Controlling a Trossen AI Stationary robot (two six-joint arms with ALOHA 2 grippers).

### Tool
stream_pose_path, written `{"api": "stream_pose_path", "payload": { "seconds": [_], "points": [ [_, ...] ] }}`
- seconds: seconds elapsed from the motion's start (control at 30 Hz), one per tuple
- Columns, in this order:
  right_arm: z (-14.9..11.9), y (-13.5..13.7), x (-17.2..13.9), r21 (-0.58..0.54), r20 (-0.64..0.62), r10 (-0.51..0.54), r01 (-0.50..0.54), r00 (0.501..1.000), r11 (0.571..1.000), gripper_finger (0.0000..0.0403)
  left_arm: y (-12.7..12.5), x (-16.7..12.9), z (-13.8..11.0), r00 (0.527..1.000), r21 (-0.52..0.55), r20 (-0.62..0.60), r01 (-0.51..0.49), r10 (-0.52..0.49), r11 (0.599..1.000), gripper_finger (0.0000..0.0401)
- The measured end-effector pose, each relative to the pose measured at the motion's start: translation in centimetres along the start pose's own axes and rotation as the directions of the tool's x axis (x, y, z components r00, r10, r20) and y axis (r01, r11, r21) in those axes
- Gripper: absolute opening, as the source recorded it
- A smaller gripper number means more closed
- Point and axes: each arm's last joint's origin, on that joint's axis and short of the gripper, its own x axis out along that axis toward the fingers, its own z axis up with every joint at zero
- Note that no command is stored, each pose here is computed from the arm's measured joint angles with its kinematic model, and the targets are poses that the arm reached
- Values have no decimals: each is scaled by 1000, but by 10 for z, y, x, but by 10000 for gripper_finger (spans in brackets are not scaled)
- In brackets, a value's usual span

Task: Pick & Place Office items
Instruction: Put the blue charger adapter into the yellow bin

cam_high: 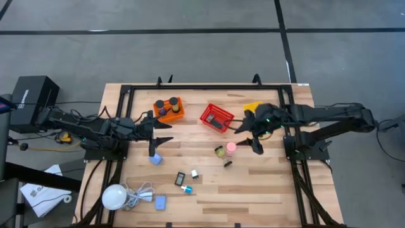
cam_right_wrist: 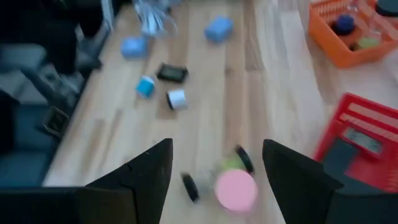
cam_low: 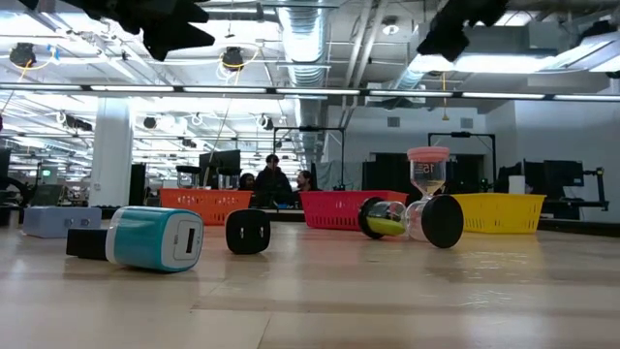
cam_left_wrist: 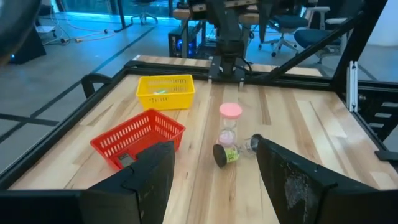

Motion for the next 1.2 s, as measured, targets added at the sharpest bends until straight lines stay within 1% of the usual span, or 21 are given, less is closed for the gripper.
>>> {"api": "stream_pose_path", "payload": {
  "seconds": [0.07, 0.17, 0.23, 0.33, 0.43, 0.5, 0.57, 0.63, 0.67, 0.77, 0.83, 0.9, 0.97, 1.03, 1.1, 1.2],
  "points": [
    [-6, 7, 5, 20, 59, 17, -18, 998, 1000, 240, -2, 1, -1, 999, -1, -9, 36, -36, 999, 223],
    [-13, 20, 14, 35, 110, 46, -51, 993, 998, 240, -9, 10, -5, 992, 6, -43, 123, -122, 992, 223],
    [-19, 31, 19, 15, 82, 72, -74, 994, 997, 240, -17, 19, -8, 986, 9, -45, 159, -159, 987, 223],
    [-28, 44, 22, -34, 33, 46, -45, 998, 998, 240, -31, 37, -16, 976, 17, -66, 208, -207, 978, 223],
    [-31, 57, 15, -71, 44, 41, -38, 998, 997, 240, -45, 51, -26, 958, 9, -121, 263, -260, 965, 223],
    [-35, 63, 2, -70, 44, 70, -67, 997, 995, 240, -54, 60, -28, 950, -14, -147, 278, -277, 961, 223],
    [-38, 66, -13, -71, 56, 73, -69, 996, 995, 240, -64, 67, -29, 941, -27, -171, 292, -293, 956, 223],
    [-44, 67, -28, -94, 67, 24, -18, 997, 995, 240, -75, 74, -29, 933, -22, -191, 308, -306, 951, 223],
    [-46, 66, -34, -110, 84, -17, 26, 996, 994, 240, -80, 78, -29, 929, -19, -199, 316, -314, 949, 223],
    [-56, 63, -41, -106, 167, -135, 154, 977, 982, 240, -96, 89, -34, 914, -6, -231, 340, -333, 940, 223],
    [-63, 61, -36, -82, 229, -176, 199, 957, 977, 240, -103, 96, -49, 898, 17, -293, 349, -329, 937, 223],
    [-71, 62, -27, -57, 284, -172, 196, 943, 979, 240, -106, 103, -63, 880, 21, -350, 350, -321, 936, 223],
    [-79, 62, -17, -45, 316, -154, 177, 936, 983, 240, -109, 108, -74, 848, -31, -393, 373, -354, 927, 223],
    [-85, 64, -7, -38, 341, -137, 160, 930, 986, 240, -113, 112, -83, 807, -103, -425, 408, -411, 907, 223],
    [-90, 66, 2, -58, 340, -133, 162, 931, 985, 240, -118, 112, -91, 773, -156, -450, 426, -448, 891, 223],
    [-88, 66, 9, -77, 349, -139, 176, 927, 981, 240, -130, 112, -101, 751, -155, -457, 460, -476, 874, 223]
  ]
}}
